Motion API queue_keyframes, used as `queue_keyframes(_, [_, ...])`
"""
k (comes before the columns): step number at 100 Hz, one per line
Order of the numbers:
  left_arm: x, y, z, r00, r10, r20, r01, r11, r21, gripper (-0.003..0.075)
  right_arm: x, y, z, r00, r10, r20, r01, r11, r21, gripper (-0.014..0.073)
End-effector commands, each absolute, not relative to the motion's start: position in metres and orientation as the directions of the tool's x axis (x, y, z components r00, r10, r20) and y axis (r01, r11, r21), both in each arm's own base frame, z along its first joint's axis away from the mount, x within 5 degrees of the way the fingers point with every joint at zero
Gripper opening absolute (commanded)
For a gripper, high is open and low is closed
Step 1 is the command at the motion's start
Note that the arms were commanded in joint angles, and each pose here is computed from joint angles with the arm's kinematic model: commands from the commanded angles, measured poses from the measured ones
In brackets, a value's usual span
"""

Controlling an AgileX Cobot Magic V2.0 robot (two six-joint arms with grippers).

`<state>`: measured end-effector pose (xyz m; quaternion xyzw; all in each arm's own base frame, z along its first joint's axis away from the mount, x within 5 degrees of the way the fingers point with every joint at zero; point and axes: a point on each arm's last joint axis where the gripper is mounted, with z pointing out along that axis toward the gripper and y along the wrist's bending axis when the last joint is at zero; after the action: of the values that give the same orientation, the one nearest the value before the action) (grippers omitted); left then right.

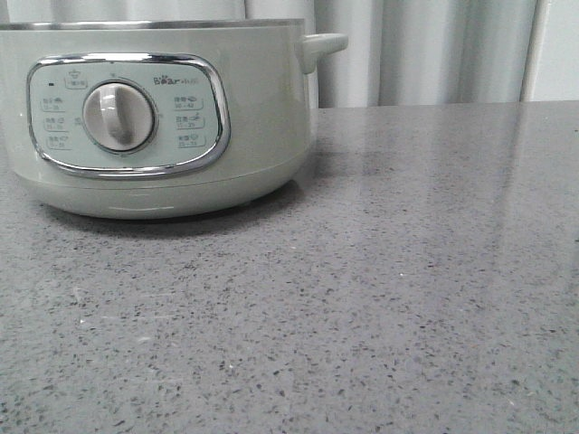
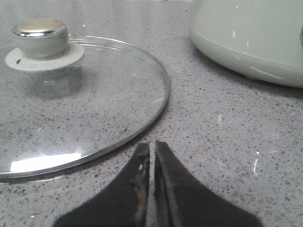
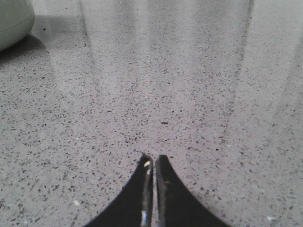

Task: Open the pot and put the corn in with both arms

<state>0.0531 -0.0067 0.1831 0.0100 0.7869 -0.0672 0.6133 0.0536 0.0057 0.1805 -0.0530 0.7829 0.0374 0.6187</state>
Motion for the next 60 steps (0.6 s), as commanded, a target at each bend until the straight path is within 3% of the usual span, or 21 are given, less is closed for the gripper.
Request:
queue_keyframes(1, [0.0524,-0.0071,0.1795,-0.211,-0.087,-0.974,0.104,0.988,-0.111,-0.0018,0.0533,0.0055,0.1742,-0.222,-0.042,-0.974,-0.127,0.992,-0.014,-0.0051])
queue_keyframes(60, [0.0524,-0.0071,0.1795,-0.211,-0.087,-0.974,0.104,0.988,-0.111,-0.0018,0.0535,0.0056,0.1749,-0.214,-0.041,-0.976,-0.128,0.992,-0.014,-0.005])
